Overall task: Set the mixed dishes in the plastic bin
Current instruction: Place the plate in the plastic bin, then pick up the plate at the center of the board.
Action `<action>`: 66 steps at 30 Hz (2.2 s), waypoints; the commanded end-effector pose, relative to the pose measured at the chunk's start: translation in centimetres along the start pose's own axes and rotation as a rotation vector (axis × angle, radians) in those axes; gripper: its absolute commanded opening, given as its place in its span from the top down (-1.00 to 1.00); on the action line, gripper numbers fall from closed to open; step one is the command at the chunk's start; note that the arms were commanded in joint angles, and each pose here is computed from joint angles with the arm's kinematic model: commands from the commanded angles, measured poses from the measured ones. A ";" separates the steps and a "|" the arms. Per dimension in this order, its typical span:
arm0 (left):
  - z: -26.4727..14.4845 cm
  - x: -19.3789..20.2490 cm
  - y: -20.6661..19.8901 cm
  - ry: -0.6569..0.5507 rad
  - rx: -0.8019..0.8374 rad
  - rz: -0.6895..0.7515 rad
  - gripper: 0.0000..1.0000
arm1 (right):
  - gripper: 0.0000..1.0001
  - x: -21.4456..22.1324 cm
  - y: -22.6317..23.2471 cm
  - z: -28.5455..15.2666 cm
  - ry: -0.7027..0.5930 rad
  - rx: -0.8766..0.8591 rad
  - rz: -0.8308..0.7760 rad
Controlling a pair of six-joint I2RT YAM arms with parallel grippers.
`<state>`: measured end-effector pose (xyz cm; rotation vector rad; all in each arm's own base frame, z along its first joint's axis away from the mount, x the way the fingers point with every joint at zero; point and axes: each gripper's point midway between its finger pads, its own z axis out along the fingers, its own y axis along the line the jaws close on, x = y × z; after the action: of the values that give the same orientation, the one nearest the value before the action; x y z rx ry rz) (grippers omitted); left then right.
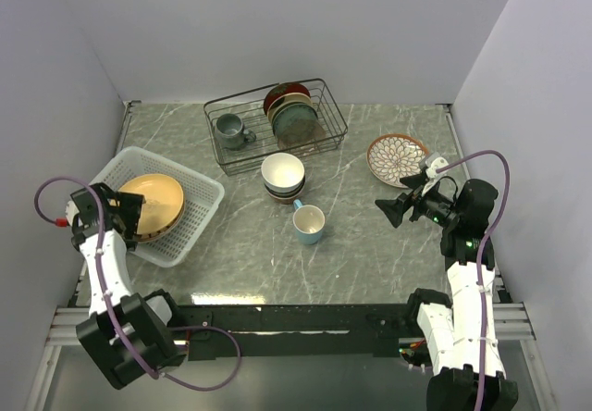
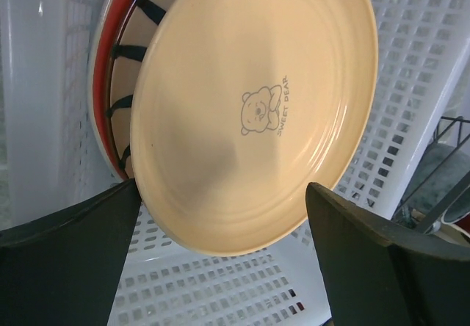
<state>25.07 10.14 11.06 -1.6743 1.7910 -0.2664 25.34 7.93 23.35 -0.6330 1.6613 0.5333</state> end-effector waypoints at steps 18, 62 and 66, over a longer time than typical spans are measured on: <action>-3.0 -2.0 -1.7 0.053 -0.134 0.067 -0.99 | -1.00 -0.9 -1.0 -0.3 -0.012 0.045 -0.043; -14.8 12.4 -12.5 0.290 1.065 0.860 -0.99 | -1.00 -0.5 -2.5 -1.0 0.023 0.097 -0.081; -14.4 11.6 -12.7 0.187 1.043 0.870 -0.99 | -1.00 -1.5 -3.5 -1.3 0.039 0.154 -0.058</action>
<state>26.48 -8.21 24.02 -0.1679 1.9047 -0.9354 26.15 5.84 22.58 -0.6136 1.7045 0.4294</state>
